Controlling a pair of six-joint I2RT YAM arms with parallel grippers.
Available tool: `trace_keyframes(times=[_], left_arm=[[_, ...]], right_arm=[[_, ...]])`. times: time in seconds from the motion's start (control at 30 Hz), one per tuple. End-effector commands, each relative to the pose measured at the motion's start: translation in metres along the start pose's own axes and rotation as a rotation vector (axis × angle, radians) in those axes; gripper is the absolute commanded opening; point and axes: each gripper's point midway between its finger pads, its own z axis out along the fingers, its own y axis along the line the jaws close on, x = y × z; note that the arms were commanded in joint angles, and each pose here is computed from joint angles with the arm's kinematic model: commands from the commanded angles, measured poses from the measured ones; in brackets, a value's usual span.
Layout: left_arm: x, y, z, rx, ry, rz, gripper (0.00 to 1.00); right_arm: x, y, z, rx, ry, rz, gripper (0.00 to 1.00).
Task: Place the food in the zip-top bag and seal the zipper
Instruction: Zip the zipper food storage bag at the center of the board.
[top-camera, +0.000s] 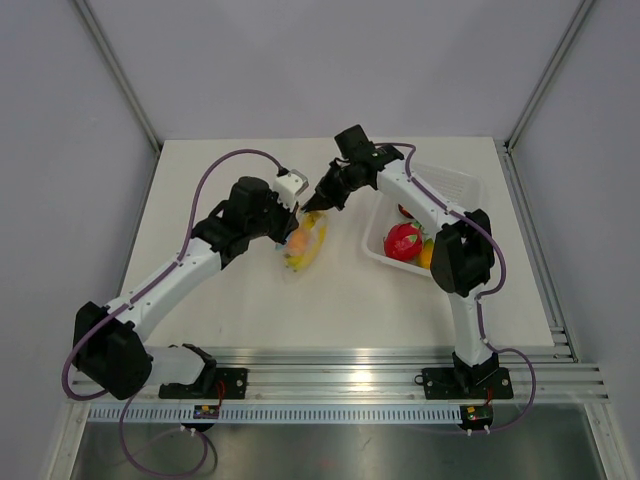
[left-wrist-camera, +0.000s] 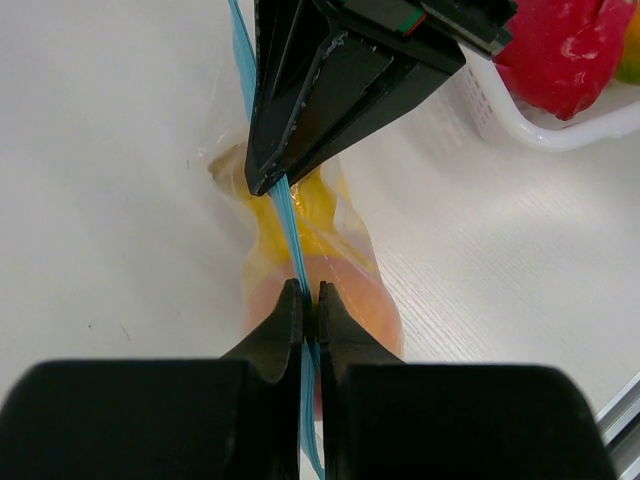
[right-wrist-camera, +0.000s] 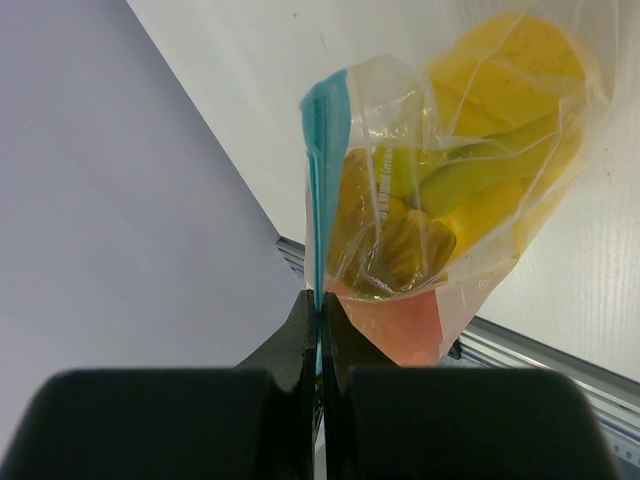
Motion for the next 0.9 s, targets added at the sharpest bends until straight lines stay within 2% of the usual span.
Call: trace_keyframes(times=[0.0, 0.6, 0.67, 0.87], left_arm=[[0.044, -0.021, -0.026, 0.061, 0.161, -0.073, 0.00], [0.053, -0.025, -0.020, 0.074, 0.193, -0.125, 0.00], [0.053, -0.028, -0.018, 0.079, 0.203, -0.171, 0.00], [0.050, -0.031, -0.017, 0.084, 0.194, -0.211, 0.00]], right_arm=[[-0.125, 0.021, -0.038, -0.119, -0.388, 0.025, 0.00], [-0.134, 0.021, -0.047, -0.150, -0.405, 0.032, 0.00], [-0.134, 0.020, -0.047, -0.145, -0.412, 0.030, 0.00], [-0.146, 0.015, -0.056, -0.094, -0.490, -0.003, 0.00]])
